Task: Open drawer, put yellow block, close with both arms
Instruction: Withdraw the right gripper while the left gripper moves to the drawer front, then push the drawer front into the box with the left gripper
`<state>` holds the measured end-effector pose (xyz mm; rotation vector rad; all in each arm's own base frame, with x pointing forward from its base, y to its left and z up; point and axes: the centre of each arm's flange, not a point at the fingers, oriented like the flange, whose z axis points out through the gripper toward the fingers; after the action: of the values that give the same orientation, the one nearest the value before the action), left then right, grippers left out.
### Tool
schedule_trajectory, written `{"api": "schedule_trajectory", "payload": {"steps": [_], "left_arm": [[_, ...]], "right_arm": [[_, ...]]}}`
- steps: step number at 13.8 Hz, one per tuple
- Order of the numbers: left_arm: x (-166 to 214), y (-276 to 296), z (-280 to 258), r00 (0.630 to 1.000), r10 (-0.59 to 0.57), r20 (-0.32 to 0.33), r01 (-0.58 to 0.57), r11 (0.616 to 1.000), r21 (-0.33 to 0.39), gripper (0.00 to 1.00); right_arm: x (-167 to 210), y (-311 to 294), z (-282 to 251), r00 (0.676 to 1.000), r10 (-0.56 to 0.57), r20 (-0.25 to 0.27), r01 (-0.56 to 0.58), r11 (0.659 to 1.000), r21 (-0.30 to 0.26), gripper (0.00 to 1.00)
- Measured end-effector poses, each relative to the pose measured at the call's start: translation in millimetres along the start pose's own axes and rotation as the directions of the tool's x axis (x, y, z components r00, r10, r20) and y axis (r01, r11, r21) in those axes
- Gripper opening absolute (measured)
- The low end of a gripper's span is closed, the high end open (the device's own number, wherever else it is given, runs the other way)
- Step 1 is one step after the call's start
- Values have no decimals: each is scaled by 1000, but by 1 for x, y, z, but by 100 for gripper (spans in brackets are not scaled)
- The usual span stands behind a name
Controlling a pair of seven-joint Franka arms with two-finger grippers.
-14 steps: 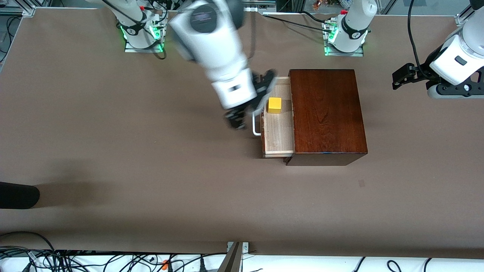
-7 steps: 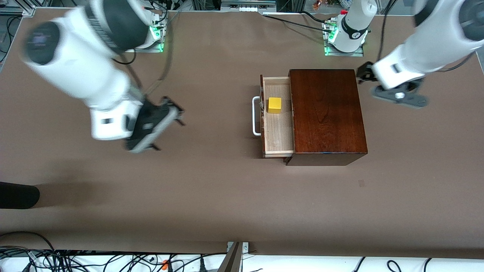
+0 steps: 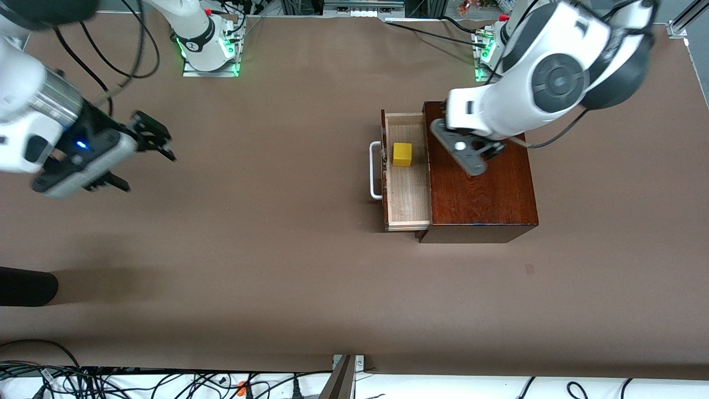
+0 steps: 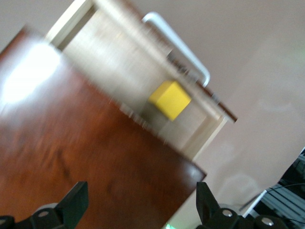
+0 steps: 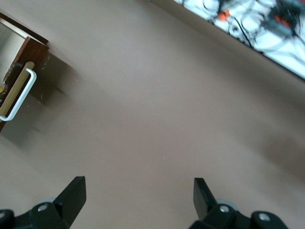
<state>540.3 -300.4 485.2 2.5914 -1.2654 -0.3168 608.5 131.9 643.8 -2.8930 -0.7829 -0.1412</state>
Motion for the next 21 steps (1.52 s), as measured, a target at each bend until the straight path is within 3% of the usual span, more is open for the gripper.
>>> {"api": "schedule_trajectory", "payload": {"steps": [3, 6, 8, 11, 15, 19, 21], "left_arm": [[55, 53, 34, 965, 248, -81, -245, 969, 43, 100], [100, 87, 86, 870, 481, -110, -472, 876, 100, 100], [121, 85, 128, 781, 615, -111, -603, 788, 124, 100], [135, 98, 176, 710, 703, -34, -694, 707, 133, 100], [133, 103, 207, 677, 734, 51, -733, 668, 124, 100], [137, 102, 217, 665, 745, 44, -742, 653, 149, 100], [136, 101, 226, 654, 753, 70, -753, 641, 149, 100]], "right_arm": [[-58, 22, -7, 988, 145, 49, -144, 989, -9, 100], [-92, 29, 0, 941, 315, 124, -308, 949, -72, 100], [-95, 26, 4, 926, 350, 145, -336, 935, -108, 100], [-95, 26, 4, 923, 357, 143, -342, 932, -120, 100], [-95, 26, 2, 929, 342, 140, -327, 937, -118, 100], [-92, 26, 1, 932, 339, 130, -325, 938, -119, 100], [-87, 22, -3, 937, 329, 117, -315, 941, -120, 100]]}}
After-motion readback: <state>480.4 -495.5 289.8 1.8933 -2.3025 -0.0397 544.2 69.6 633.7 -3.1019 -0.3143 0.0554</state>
